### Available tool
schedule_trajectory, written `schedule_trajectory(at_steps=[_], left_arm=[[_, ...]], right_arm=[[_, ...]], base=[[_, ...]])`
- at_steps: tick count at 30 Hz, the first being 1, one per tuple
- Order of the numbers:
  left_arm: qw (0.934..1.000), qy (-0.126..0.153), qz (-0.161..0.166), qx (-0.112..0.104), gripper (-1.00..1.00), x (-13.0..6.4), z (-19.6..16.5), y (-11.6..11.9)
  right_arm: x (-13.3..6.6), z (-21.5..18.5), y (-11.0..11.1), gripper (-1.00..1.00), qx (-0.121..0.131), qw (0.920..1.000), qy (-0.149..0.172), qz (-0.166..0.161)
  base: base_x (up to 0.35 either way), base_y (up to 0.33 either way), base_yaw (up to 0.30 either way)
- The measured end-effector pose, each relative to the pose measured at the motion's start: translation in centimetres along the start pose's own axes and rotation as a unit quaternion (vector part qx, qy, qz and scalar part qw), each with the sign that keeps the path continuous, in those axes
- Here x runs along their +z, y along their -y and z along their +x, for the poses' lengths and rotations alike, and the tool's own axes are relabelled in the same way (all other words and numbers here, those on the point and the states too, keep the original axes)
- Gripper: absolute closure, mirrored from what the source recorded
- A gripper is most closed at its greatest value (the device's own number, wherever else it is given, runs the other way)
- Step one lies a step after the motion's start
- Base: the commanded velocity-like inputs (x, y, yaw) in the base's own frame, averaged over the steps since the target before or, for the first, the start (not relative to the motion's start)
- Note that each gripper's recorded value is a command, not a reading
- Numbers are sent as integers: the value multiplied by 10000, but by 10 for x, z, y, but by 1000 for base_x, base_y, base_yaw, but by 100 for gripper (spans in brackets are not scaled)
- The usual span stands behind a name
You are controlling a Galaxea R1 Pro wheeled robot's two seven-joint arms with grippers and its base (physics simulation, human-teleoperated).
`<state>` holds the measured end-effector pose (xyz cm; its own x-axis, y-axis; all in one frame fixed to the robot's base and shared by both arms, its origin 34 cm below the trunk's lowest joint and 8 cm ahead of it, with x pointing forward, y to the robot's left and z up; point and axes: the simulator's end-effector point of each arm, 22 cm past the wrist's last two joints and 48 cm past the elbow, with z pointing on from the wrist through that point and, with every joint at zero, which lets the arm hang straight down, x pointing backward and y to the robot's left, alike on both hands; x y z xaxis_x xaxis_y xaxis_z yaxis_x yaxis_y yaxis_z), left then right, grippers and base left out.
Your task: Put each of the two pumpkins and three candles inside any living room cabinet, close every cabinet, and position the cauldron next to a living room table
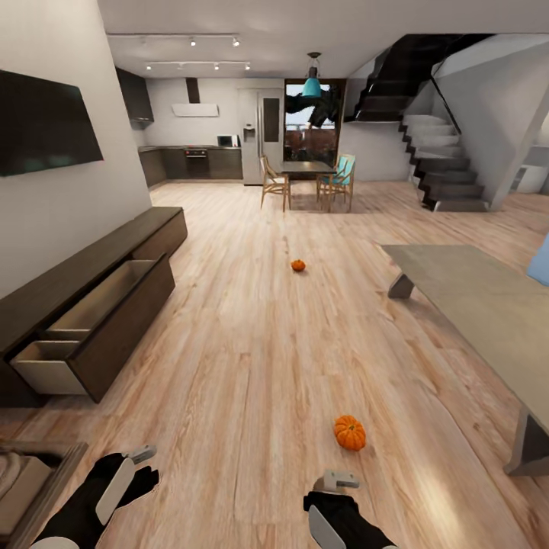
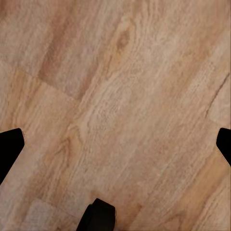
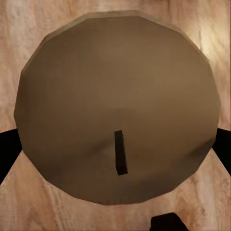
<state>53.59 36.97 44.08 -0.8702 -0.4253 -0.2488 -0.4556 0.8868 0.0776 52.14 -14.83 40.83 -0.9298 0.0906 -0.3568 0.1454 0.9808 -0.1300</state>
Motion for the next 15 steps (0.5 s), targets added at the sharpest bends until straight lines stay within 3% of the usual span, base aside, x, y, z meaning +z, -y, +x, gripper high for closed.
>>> schedule_trajectory(at_steps=[9,15], left_arm=[[10000,3,4,30,-100,0,0,1],[10000,1,2,43,-100,0,1,2]], right_arm=[[0,2,0,100,-28,10000,-39,9],[0,-1,-1,100,0,10000,12,-8]], base=[[304,127,280],[323,16,60]])
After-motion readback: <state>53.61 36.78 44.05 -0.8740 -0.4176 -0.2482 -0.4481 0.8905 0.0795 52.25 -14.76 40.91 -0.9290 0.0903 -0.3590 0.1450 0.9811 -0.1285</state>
